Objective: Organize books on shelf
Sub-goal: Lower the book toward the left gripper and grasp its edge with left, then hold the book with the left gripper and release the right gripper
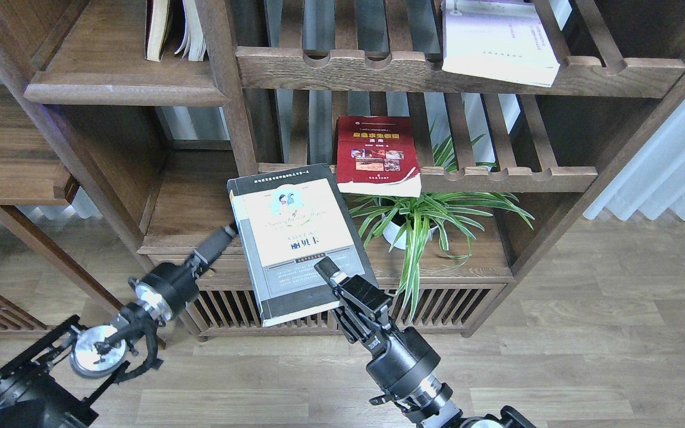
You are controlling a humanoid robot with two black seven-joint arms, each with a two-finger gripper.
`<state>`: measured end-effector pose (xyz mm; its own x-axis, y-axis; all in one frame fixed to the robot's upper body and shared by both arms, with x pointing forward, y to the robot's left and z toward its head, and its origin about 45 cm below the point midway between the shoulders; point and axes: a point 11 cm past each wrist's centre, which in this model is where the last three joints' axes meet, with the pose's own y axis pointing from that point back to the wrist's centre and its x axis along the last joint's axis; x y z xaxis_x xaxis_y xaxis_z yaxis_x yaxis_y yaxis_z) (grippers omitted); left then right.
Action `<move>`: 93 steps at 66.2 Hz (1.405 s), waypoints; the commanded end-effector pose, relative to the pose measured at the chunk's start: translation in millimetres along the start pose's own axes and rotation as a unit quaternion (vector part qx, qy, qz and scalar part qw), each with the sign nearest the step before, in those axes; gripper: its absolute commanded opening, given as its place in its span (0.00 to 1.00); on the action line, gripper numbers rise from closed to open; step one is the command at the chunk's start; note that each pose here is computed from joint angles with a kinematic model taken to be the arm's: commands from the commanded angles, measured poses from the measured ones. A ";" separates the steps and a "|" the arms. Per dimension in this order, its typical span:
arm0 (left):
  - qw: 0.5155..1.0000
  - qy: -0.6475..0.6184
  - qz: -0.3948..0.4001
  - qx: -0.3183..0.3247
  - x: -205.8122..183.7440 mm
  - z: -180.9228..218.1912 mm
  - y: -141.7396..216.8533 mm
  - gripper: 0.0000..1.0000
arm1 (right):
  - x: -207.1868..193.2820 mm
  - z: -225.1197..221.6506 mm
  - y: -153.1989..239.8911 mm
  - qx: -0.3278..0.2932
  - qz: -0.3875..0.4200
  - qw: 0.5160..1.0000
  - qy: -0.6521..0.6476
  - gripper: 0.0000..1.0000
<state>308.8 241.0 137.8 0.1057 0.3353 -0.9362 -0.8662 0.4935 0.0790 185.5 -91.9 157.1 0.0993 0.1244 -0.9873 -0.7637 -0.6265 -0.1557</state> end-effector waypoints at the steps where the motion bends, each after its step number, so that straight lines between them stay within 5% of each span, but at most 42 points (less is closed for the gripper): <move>1: 0.998 0.015 -0.027 -0.047 -3.3 19.9 29.8 1.00 | -1.9 -8.0 3.3 0.002 -0.007 1.000 0.008 0.05; 20: 0.991 0.045 -0.059 -0.112 -10.2 46.0 46.8 1.00 | -2.2 -10.4 3.5 0.003 -0.008 1.000 0.010 0.05; 36: 0.994 0.082 -0.076 -0.002 -16.4 13.2 37.4 1.00 | 1.2 -4.2 5.1 -0.020 -0.010 1.000 0.005 0.07; 78: 0.993 0.087 -0.081 -0.001 -16.4 14.0 34.5 1.00 | 7.3 0.4 7.6 -0.045 -0.017 0.999 0.018 0.08; 93: 0.992 0.072 -0.068 0.073 -14.0 1.2 43.2 1.00 | 20.8 5.2 12.9 -0.066 0.005 0.998 0.022 0.09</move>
<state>280.5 263.1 162.2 0.1622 0.1178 -0.9797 -0.8160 0.5742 -0.0660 176.4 -94.8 137.2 0.1261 0.0917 -0.9878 -0.6870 -0.7102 -0.1536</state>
